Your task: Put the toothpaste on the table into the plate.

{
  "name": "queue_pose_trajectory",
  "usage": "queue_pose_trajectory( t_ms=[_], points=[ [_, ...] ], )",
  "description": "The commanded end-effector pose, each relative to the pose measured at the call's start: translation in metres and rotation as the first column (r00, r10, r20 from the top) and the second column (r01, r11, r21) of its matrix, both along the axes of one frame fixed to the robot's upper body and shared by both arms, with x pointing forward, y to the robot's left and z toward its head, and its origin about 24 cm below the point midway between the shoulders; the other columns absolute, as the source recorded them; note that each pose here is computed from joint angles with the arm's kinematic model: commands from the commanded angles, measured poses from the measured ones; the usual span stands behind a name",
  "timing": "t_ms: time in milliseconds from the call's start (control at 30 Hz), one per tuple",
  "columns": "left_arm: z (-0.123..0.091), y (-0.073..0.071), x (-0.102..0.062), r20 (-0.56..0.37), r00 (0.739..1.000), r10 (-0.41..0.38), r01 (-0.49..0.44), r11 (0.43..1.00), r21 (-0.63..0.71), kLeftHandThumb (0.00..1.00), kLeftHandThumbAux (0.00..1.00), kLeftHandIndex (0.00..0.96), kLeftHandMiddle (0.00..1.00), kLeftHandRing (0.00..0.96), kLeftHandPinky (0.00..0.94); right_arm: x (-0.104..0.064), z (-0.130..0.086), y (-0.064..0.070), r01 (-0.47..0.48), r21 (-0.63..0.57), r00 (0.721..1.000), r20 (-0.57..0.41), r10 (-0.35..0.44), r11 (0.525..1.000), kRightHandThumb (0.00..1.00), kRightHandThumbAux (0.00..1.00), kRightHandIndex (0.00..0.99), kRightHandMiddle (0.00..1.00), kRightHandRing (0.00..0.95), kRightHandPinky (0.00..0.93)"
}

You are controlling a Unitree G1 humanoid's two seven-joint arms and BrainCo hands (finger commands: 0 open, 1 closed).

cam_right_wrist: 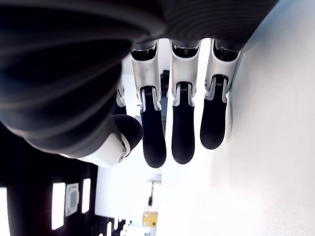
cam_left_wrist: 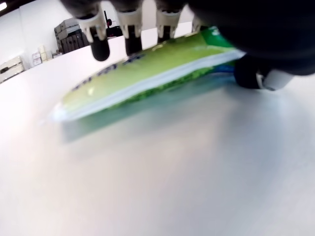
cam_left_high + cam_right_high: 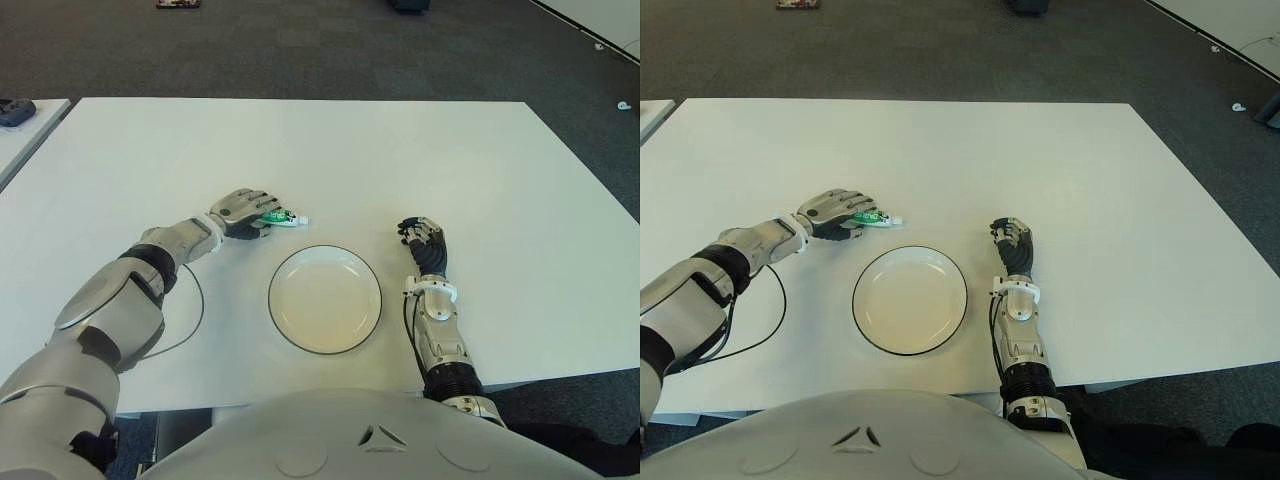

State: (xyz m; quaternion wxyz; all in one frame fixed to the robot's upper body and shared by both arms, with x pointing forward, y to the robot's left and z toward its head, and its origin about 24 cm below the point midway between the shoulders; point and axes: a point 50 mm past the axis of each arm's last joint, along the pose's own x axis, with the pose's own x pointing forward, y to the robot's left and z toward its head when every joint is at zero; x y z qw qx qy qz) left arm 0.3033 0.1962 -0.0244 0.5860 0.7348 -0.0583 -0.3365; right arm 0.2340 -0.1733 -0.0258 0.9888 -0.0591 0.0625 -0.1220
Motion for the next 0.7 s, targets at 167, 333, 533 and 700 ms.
queue_pose_trajectory(
  t_ms=[167, 333, 533, 700],
  points=[
    [-0.025, 0.01, -0.026, -0.169, 0.986, -0.015, 0.03, 0.996, 0.086, 0.581, 0.347, 0.316, 0.33, 0.321, 0.372, -0.007, -0.006, 0.0, 0.016, 0.037, 1.0, -0.022, -0.016, 0.999, 0.711, 0.732, 0.428, 0.471, 0.457, 0.482],
    [-0.023, 0.009, -0.025, -0.139, 0.99, 0.016, -0.01, 0.999, 0.041, 0.65, 0.537, 0.435, 0.562, 0.56, 0.578, -0.008, -0.004, 0.0, 0.017, 0.034, 1.0, -0.015, -0.016, 0.999, 0.711, 0.732, 0.428, 0.471, 0.458, 0.478],
    [-0.024, 0.007, -0.026, -0.115, 0.992, 0.05, -0.05, 0.999, -0.002, 0.705, 0.683, 0.435, 0.701, 0.708, 0.72, -0.008, -0.003, 0.0, 0.015, 0.021, 1.0, -0.013, -0.015, 1.0, 0.71, 0.732, 0.427, 0.47, 0.457, 0.472],
    [-0.024, 0.007, -0.026, -0.113, 0.991, 0.064, -0.068, 0.997, -0.028, 0.71, 0.702, 0.434, 0.767, 0.782, 0.816, -0.008, -0.003, 0.0, 0.015, 0.014, 1.0, -0.019, -0.014, 1.0, 0.71, 0.732, 0.427, 0.475, 0.46, 0.477]
  ],
)
